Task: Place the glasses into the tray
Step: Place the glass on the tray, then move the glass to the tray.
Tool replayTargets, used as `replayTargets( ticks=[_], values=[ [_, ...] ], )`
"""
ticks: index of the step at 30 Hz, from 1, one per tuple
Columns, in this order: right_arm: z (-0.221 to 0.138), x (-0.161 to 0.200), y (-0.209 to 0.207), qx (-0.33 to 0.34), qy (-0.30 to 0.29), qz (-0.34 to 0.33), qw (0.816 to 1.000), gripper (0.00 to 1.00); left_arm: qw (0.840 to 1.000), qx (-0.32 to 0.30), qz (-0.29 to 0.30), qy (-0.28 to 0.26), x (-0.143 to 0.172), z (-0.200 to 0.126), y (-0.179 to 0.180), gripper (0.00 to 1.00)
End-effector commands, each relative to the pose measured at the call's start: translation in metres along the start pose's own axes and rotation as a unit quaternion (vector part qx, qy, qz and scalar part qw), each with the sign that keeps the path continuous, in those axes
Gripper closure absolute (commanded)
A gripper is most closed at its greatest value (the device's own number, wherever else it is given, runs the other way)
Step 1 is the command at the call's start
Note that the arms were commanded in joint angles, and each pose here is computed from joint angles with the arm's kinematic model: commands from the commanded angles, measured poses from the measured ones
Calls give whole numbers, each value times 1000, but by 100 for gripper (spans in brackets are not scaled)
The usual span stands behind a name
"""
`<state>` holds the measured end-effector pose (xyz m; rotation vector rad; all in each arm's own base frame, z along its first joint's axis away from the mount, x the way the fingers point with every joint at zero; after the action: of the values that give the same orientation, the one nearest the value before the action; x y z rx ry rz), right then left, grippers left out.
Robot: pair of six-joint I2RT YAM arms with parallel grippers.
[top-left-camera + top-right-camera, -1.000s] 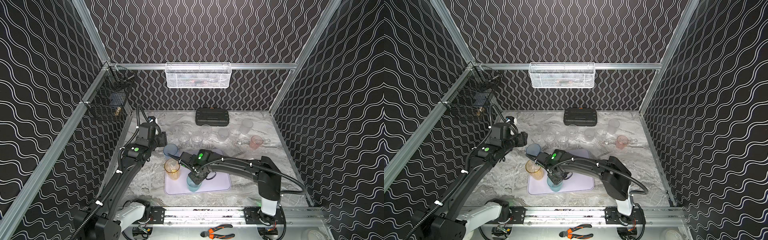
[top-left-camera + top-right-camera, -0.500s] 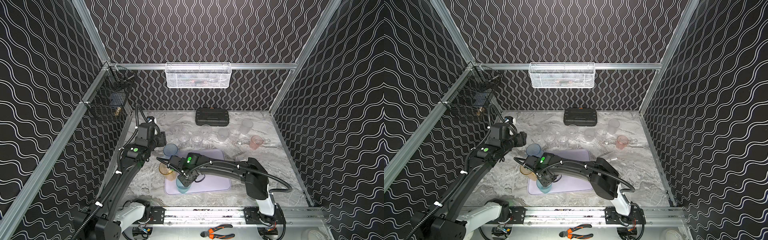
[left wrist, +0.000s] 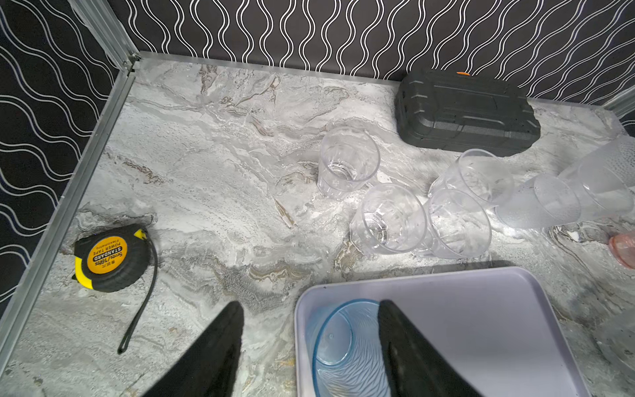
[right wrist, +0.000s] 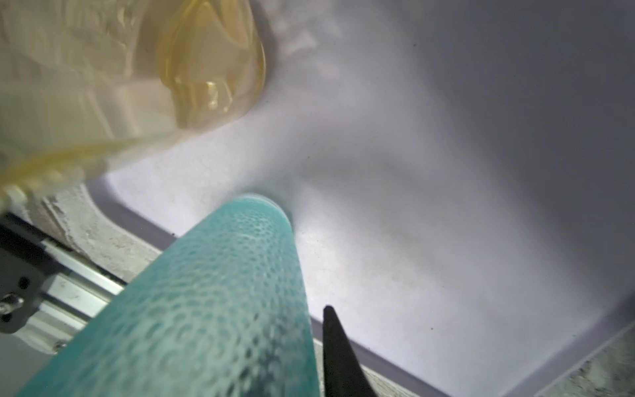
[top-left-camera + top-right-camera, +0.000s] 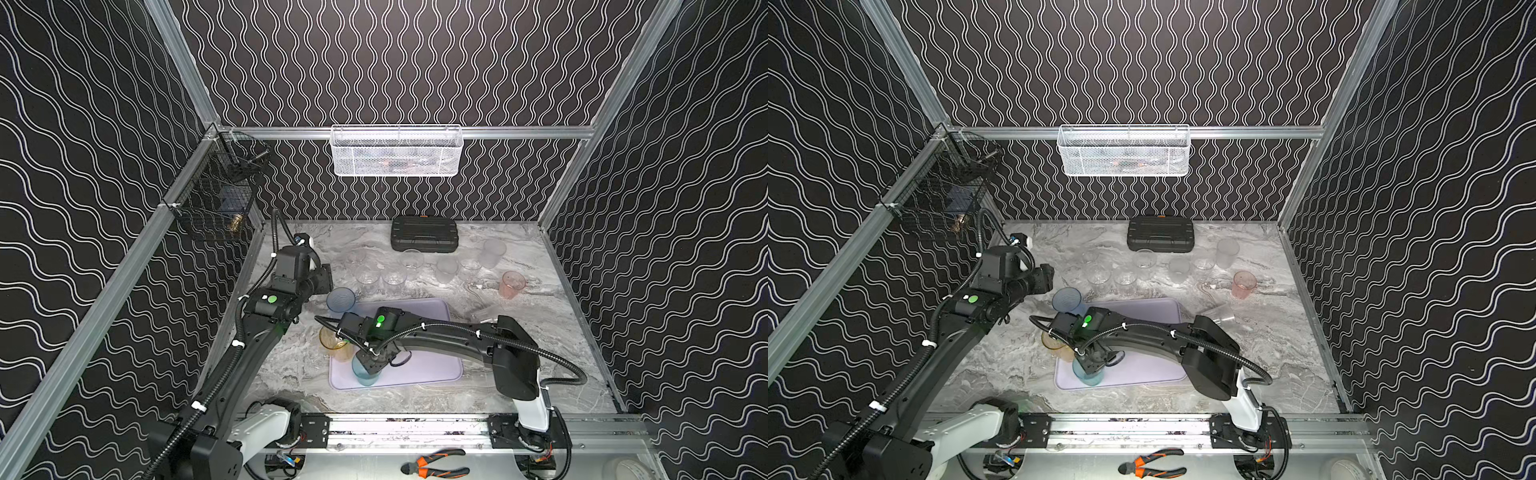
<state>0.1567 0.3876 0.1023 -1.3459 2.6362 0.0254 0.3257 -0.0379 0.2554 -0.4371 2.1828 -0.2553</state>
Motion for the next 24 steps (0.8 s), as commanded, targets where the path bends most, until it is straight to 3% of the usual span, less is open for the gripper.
replayTargets(
  ticks=[1,7,13,19,24],
  values=[
    [-9,-4,3,-31,-22,27,999,74,1000,7,-4,-7,-3,1,-3,34],
    [-20,-4,-1,-68,-43,53,995,66,1000,7,-5,-2,-2,3,-3,34],
    [-20,9,-2,-135,-43,86,986,65,1000,8,-5,0,-1,5,-4,34],
    [-15,18,-4,-175,-59,118,976,75,1000,17,-14,4,0,4,-6,34],
    [-13,15,-2,-176,-65,128,974,77,1000,19,-16,3,1,2,-6,34]
  ],
)
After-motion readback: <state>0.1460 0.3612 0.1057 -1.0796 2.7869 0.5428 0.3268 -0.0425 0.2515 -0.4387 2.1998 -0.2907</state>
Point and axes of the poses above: each gripper's point midway between its finger pads, its own z axis out along the fingers, its own y axis along the line the jaws close on, x = y × z, the point moved 2 cm from there along -z, back along the fingers, and after that the axes turned 14 degrees about -z, right-handed, at the moved point
